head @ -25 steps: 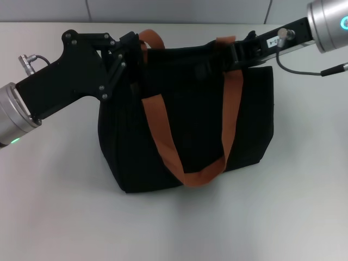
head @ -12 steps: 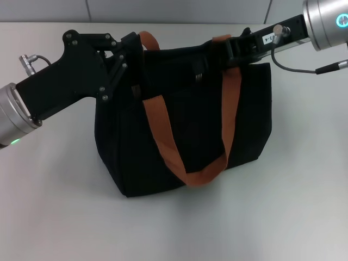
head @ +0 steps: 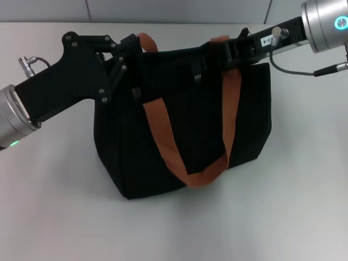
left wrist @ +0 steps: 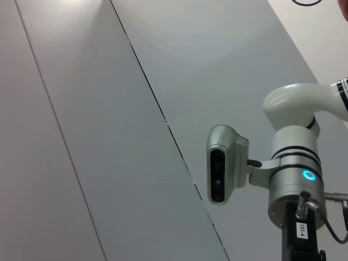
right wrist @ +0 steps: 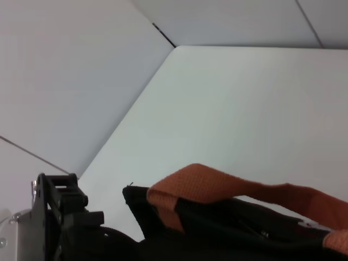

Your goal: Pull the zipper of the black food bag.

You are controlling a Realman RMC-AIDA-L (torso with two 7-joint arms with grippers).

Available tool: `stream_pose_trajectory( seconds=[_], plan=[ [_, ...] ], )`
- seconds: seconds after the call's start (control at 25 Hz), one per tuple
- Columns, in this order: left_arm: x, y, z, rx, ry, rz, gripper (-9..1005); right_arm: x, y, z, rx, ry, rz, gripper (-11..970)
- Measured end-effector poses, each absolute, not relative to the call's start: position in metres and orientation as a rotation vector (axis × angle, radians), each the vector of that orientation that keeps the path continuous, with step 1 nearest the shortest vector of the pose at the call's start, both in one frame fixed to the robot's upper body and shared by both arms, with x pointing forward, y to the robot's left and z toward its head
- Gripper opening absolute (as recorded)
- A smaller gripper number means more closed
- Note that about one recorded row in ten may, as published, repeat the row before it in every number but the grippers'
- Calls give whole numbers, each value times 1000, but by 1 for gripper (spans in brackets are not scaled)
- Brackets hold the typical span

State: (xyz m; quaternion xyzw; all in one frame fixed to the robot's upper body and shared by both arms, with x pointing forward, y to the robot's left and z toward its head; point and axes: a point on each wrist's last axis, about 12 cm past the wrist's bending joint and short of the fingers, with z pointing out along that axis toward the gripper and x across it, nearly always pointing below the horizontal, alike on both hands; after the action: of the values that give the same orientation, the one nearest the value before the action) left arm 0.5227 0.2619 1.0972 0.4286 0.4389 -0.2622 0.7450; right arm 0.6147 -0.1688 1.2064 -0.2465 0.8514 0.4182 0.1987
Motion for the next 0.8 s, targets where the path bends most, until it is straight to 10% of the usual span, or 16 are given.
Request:
stream_pose_trajectory(
  seconds=[0.8],
  plan=[
    [521,262,1097,939,952,-580,61,614,-159,1213,-757,2400,1050,-2]
  ],
)
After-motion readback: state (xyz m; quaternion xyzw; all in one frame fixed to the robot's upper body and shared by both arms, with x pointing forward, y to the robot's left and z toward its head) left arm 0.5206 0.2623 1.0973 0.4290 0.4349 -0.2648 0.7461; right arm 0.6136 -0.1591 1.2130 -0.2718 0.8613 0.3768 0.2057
